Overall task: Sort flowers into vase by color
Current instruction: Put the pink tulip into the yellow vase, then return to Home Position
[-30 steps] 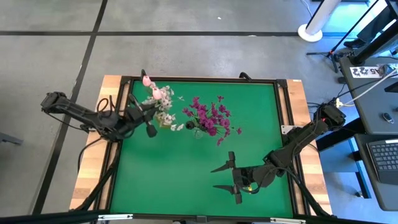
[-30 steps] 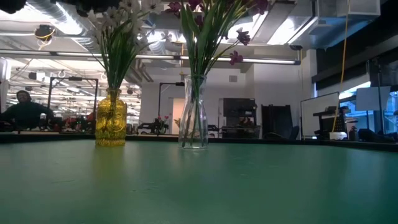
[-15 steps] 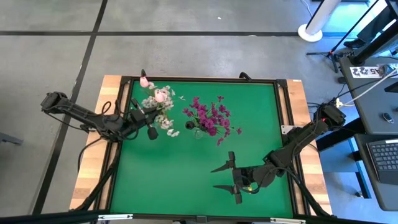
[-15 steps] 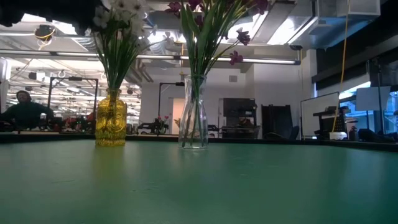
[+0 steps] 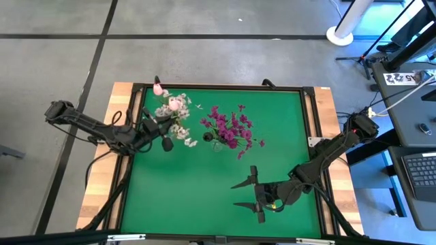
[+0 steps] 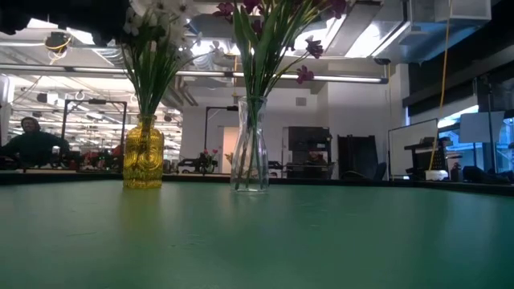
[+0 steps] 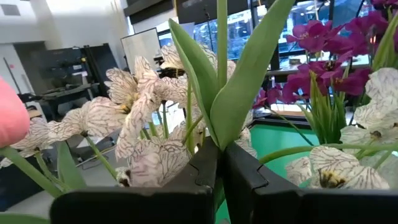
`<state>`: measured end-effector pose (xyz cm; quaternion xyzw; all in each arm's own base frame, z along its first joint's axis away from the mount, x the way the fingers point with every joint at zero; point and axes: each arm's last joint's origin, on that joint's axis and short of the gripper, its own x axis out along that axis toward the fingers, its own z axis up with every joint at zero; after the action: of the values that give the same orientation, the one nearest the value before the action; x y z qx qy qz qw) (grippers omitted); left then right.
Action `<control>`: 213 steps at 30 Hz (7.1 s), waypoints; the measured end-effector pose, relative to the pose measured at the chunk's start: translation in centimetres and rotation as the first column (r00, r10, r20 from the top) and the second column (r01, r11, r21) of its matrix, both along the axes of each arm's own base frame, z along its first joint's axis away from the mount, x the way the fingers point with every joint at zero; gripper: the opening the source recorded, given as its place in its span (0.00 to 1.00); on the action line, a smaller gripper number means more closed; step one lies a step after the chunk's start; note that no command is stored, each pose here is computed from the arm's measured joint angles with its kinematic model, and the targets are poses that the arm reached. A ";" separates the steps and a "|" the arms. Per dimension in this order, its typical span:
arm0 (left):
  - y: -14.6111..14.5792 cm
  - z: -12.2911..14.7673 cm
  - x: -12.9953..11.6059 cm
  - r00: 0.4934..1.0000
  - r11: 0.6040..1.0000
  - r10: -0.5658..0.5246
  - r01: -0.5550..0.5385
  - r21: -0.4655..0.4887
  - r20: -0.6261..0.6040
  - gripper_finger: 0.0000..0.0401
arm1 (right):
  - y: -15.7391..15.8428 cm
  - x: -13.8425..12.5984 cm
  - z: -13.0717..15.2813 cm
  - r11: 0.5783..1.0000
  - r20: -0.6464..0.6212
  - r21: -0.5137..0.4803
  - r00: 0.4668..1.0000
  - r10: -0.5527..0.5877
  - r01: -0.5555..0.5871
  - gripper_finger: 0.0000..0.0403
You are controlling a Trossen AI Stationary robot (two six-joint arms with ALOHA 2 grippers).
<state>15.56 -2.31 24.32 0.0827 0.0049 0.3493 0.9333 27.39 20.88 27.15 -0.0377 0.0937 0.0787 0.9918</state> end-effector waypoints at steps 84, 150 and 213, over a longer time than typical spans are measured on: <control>-3.2 12.2 0.7 0.998 0.999 0.034 -0.034 0.004 0.046 0.01 | 0.1 0.1 0.6 1.000 0.057 -0.002 0.998 0.008 -0.008 0.61; -5.1 -7.2 -4.2 0.787 0.751 -0.566 0.615 -0.240 0.245 0.00 | -13.6 -11.7 -9.5 0.989 0.296 0.146 0.955 -0.028 -0.016 0.00; 0.3 -6.7 -4.5 0.828 0.811 -0.527 0.557 -0.180 0.189 0.00 | -17.6 -18.6 -9.6 0.990 0.242 0.098 0.962 -0.125 0.104 0.00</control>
<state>11.05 -2.05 17.59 -0.0495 -0.0401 0.0698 0.9955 8.84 3.29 17.52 0.0004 -0.0323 0.0200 0.9993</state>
